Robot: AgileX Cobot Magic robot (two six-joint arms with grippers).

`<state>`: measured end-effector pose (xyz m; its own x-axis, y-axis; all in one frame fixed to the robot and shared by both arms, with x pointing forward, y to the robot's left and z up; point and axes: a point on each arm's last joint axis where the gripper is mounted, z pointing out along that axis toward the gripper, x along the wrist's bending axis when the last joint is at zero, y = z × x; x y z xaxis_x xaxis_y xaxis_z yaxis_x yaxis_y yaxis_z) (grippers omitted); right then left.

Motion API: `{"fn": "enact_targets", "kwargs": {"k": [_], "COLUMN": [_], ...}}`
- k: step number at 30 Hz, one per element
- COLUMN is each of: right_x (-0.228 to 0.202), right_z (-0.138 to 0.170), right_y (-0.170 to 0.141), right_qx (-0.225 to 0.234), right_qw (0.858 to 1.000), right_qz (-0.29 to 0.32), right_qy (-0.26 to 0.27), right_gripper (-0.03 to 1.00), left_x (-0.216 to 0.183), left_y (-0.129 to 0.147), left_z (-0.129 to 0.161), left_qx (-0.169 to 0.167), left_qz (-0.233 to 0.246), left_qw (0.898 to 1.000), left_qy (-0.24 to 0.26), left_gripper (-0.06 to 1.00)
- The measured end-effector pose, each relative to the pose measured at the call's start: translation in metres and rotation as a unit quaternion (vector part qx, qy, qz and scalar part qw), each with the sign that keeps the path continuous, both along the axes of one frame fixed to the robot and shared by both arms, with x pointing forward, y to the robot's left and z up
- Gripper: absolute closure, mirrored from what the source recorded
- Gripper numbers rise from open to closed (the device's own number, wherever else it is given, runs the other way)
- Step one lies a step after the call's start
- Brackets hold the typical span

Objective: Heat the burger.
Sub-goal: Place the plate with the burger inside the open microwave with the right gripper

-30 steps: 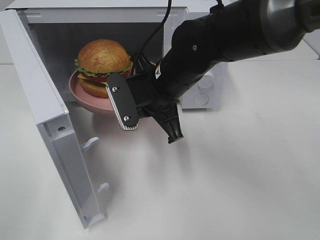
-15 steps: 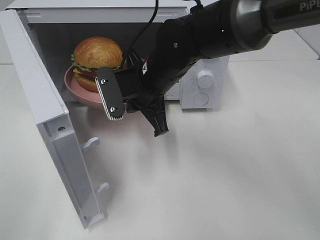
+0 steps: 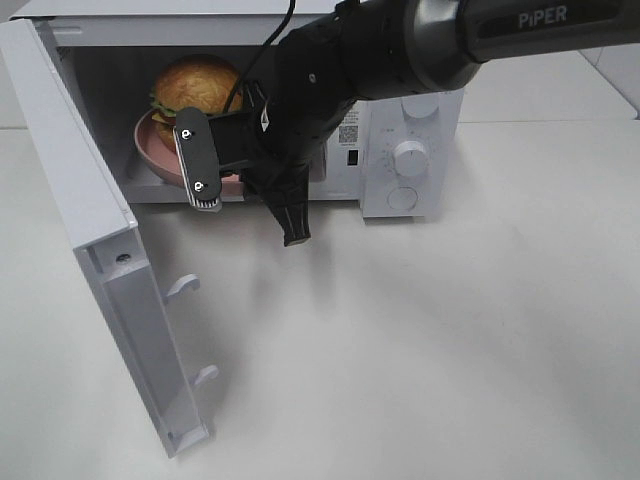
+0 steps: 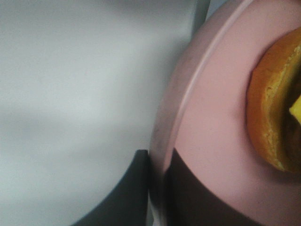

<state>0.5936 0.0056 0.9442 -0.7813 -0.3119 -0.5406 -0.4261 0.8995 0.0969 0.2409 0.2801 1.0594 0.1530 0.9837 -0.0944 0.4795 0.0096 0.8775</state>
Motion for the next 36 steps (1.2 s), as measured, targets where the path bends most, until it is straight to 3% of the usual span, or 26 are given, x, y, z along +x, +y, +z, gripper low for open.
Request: {"fn": "enact_targets", "kwargs": {"k": [36], "right_x": [0.053], "right_z": [-0.028], "right_y": [0.017], "right_qx": [0.026], "right_qw": [0.999], "right_qz": [-0.032], "right_qy": [-0.032], "right_gripper": [0.91], "left_x": [0.0], "left_y": [0.0], "left_z": [0.0], "left_qx": [0.0], "left_qz": [0.0], "left_qw": [1.0], "left_qy": [0.0], "left_gripper": [-0.03]}}
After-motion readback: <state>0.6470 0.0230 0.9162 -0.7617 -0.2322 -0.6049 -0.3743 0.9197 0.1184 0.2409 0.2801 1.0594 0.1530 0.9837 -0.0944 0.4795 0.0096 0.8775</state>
